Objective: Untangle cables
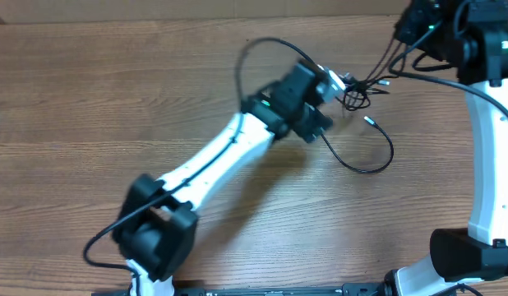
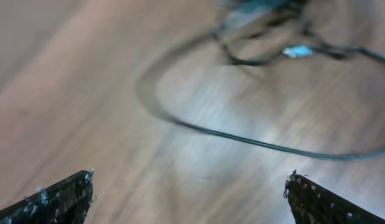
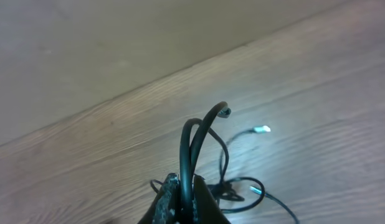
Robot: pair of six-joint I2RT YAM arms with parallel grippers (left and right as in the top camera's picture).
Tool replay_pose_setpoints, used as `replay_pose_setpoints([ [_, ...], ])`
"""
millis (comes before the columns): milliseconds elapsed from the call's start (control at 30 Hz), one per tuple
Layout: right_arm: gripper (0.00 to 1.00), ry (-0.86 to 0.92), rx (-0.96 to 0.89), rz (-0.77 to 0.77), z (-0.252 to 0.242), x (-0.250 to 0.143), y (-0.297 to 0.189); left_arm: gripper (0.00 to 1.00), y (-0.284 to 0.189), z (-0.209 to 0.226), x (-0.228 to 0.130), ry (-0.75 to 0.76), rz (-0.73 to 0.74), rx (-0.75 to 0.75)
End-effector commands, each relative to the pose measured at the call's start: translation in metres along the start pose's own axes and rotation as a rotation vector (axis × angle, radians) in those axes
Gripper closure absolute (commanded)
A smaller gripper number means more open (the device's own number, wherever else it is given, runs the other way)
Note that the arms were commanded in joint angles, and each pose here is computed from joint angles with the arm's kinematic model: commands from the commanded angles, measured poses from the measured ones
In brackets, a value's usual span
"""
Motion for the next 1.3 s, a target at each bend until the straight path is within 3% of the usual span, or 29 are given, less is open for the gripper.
replay_pose_setpoints([
  [0, 0.96, 0.013, 0.011, -0.017, -0.004, 0.006, -0.011, 0.00, -0.023, 0.033, 0.013, -0.103, -0.074, -0.014],
  [200, 0.96, 0.005, 0.007, 0.030, -0.005, -0.003, -0.011, 0.01, -0.027, 0.064, 0.004, -0.165, -0.107, -0.087],
  [467, 0.96, -0.041, 0.263, 0.153, 0.027, -0.021, -0.017, 0.01, -0.025, 0.074, 0.008, -0.143, -0.160, -0.116],
  [733, 0.96, -0.104, 0.413, 0.233, 0.043, -0.035, -0.026, 0.00, 0.010, 0.074, 0.007, -0.155, -0.202, -0.179],
  [1000, 0.96, -0.121, 0.350, 0.209, 0.047, -0.037, -0.022, 0.00, 0.011, 0.048, 0.009, -0.170, -0.268, -0.464],
  [1167, 0.96, -0.045, 0.165, 0.149, 0.032, -0.030, -0.013, 0.00, 0.000, 0.037, 0.023, -0.128, -0.294, -0.463],
  [1267, 0.96, 0.004, 0.097, 0.137, 0.024, -0.028, -0.006, 0.00, -0.006, 0.033, 0.029, -0.077, -0.279, -0.361],
])
Point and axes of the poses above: each gripper's point midway between its finger pads, its own y axis out along the fingers, its own z axis along the line the jaws close on, x = y × z, the point moved 4 cm from there along -y, back along the fingers, and after that the axes turned 1 degree about y, right-handed, at the moved point
